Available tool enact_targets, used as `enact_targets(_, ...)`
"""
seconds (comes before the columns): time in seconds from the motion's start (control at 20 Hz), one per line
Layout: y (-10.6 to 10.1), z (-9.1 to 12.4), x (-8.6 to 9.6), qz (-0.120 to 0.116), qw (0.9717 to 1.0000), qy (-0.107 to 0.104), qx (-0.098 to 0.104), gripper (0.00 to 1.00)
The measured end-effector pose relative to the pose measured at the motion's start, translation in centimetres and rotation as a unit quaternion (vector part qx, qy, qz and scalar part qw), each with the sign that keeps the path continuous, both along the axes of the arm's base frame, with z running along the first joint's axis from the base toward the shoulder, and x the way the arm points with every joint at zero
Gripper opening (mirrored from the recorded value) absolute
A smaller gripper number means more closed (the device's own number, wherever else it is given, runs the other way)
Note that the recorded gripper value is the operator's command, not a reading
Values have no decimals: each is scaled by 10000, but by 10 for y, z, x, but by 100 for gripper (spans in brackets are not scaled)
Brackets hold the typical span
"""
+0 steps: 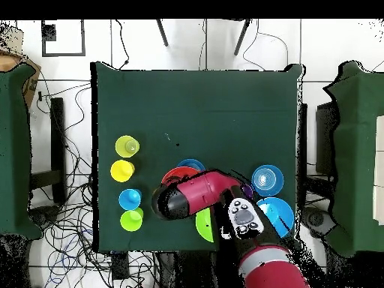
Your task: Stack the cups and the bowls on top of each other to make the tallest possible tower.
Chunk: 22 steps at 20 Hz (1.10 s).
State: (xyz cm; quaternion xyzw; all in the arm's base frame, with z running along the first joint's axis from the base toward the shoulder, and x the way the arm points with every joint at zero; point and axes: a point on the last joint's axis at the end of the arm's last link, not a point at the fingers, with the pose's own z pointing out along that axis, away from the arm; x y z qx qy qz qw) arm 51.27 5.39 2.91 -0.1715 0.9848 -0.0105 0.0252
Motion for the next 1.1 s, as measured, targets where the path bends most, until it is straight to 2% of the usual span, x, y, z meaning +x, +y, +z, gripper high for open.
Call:
enact_targets(0.15, 12, -3, 0, 111, 9999, 5, 4, 100)
enact_targets(0.35, 16, -6, -2, 142, 9999, 40, 7, 100)
enact_targets(1.1, 10, -7, -4, 103, 9999, 63, -37, 100)
